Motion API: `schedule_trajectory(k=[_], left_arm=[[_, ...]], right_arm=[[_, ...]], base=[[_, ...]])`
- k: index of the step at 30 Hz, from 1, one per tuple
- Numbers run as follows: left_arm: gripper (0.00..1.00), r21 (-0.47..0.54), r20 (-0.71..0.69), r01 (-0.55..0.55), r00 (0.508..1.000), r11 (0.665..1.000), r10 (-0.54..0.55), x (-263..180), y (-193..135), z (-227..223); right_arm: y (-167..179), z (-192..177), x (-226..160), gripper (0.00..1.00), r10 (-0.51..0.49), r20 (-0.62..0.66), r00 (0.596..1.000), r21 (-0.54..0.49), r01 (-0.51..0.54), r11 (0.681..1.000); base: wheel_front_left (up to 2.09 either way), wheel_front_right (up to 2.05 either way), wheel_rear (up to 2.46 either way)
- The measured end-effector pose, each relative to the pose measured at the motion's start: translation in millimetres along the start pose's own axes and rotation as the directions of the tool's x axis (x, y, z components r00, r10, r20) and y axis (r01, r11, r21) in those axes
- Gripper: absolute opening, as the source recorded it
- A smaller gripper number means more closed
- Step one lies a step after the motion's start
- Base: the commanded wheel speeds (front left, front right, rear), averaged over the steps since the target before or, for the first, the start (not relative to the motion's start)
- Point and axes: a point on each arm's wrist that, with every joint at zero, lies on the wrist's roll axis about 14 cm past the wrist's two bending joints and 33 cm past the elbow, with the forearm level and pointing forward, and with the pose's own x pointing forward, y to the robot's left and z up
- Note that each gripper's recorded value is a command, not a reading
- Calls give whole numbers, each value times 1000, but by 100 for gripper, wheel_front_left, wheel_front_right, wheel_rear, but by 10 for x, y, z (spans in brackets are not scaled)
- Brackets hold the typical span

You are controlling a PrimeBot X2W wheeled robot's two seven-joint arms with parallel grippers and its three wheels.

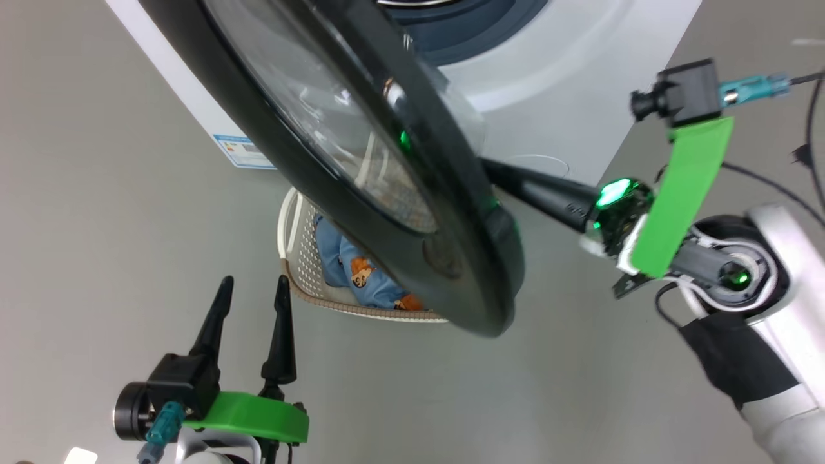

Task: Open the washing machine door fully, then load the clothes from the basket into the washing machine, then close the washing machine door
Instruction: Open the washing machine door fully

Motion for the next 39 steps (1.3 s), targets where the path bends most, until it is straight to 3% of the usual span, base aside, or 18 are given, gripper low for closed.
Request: schedule_trajectory(k=[16, 39], left_arm=[[100, -23, 58, 1, 998, 1000, 0, -89, 18, 220], [100, -45, 95, 0, 995, 999, 4, -408, 92, 364]], right_arm=[[271, -549, 281, 0, 53, -48, 997, 53, -50, 997], [574, -1027, 454, 0, 54, -62, 997, 50, -51, 997]], base=[[0, 0, 0], [0, 0, 0]])
